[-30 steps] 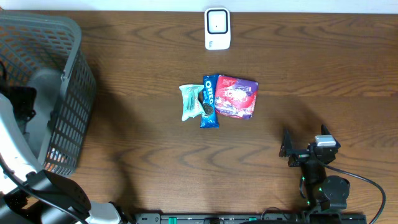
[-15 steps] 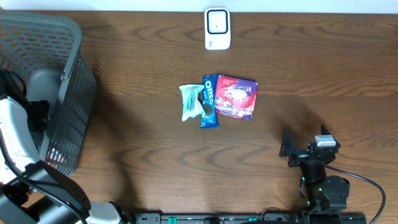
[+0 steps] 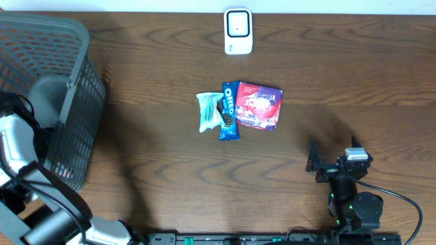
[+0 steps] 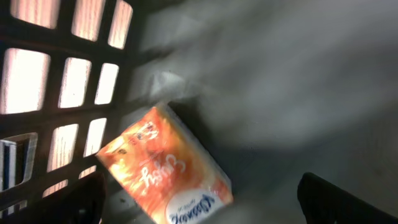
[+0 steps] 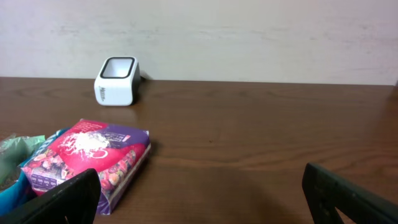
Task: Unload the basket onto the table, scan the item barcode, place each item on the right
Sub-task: 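Reach the left gripper into the basket and grasp the orange tissue box, then carry the orange tissue box toward the other items on the table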
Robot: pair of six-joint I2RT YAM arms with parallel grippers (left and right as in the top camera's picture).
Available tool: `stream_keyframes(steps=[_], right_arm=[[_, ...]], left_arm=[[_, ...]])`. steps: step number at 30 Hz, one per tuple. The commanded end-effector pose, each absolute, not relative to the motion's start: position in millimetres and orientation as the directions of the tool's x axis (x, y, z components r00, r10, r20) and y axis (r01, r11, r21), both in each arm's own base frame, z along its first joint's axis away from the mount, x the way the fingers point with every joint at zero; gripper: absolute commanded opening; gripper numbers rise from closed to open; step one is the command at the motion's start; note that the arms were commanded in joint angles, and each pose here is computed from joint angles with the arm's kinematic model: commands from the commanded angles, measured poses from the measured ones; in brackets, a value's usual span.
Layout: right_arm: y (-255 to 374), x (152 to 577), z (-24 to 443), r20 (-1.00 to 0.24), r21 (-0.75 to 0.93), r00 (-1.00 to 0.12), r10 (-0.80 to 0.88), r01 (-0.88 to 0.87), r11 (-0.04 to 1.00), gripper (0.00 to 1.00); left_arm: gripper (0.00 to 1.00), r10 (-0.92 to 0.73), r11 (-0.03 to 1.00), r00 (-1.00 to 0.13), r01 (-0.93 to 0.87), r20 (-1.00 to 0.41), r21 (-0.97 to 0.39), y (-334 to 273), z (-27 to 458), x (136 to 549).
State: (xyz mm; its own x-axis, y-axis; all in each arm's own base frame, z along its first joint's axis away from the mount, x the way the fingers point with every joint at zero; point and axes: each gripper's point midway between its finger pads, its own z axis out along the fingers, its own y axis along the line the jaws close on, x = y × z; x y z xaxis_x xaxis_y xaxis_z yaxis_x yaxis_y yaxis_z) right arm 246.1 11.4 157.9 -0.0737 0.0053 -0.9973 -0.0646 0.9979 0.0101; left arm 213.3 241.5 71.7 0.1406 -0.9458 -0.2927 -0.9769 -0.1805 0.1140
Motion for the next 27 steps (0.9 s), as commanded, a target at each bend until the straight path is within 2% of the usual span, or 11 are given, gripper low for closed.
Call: stream_keyframes(steps=[1, 4, 5, 9, 11, 12, 13, 17, 21, 26, 27], right_arm=[[12.5, 246.1, 156.7, -0.997, -0.004, -0.075, -0.009, -0.07, 0.998, 0.99], [12.5, 246.1, 156.7, -0.997, -0.004, -0.075, -0.009, -0.07, 0.998, 0.99], [12.5, 246.1, 156.6, -0.997, -0.004, -0.075, -0.009, -0.07, 0.998, 0.99], [12.5, 246.1, 156.6, -0.997, -0.004, -0.075, -0.009, -0.07, 0.998, 0.99], [12.5, 246.1, 156.6, -0.997, -0.004, -0.075, -0.009, -0.07, 0.998, 0.99], [12.5, 246.1, 156.6, -0.997, -0.004, -0.075, -0.009, -0.07, 0.998, 0.99], [12.5, 246.1, 156.7, -0.997, -0.004, -0.075, -0.009, -0.07, 0.998, 0.99], [12.6, 246.1, 156.7, -0.997, -0.004, -0.075, -0.009, -0.07, 0.998, 0.99], [12.5, 246.1, 156.7, -0.997, -0.004, -0.075, -0.009, -0.07, 0.998, 0.99], [12.5, 246.1, 156.6, -0.997, -0.004, -0.075, -0.009, -0.07, 0.998, 0.99], [12.5, 246.1, 156.6, -0.997, -0.004, -0.075, -0.009, -0.07, 0.998, 0.99]], left_arm=[[1.0, -0.955, -0.188, 0.132, -0.962, -0.266, 0.198, 239.8, 47.7, 204.4], [0.88, -0.963, -0.181, 0.122, -0.953, -0.239, 0.244, 237.3, 32.4, 201.4], [0.81, -0.964, -0.18, 0.12, -0.951, -0.236, 0.25, 236.9, 30.5, 200.8], [0.44, -0.967, -0.177, 0.118, -0.949, -0.228, 0.262, 236.1, 26.4, 199.9], [0.24, -0.971, -0.16, 0.105, -0.952, -0.215, 0.261, 234.6, 26.0, 200.9], [0.1, -0.973, -0.157, 0.103, -0.951, -0.207, 0.265, 233.0, 26.1, 200.1], [0.08, -0.975, -0.155, 0.105, -0.952, -0.197, 0.263, 231.0, 26.5, 200.2], [0.07, -0.979, -0.156, 0.127, -0.97, -0.157, 0.186, 226.9, 34.7, 215.5], [0.08, -0.977, -0.145, 0.137, -0.989, -0.161, 0.039, 231.2, 68.1, 240.4], [0.07, -0.952, -0.117, 0.18, -0.961, -0.246, -0.249, 236.0, 154.9, 265.9], [0.08, -0.942, -0.093, 0.196, -0.933, -0.274, -0.348, 233.1, 186.0, 269.6]])
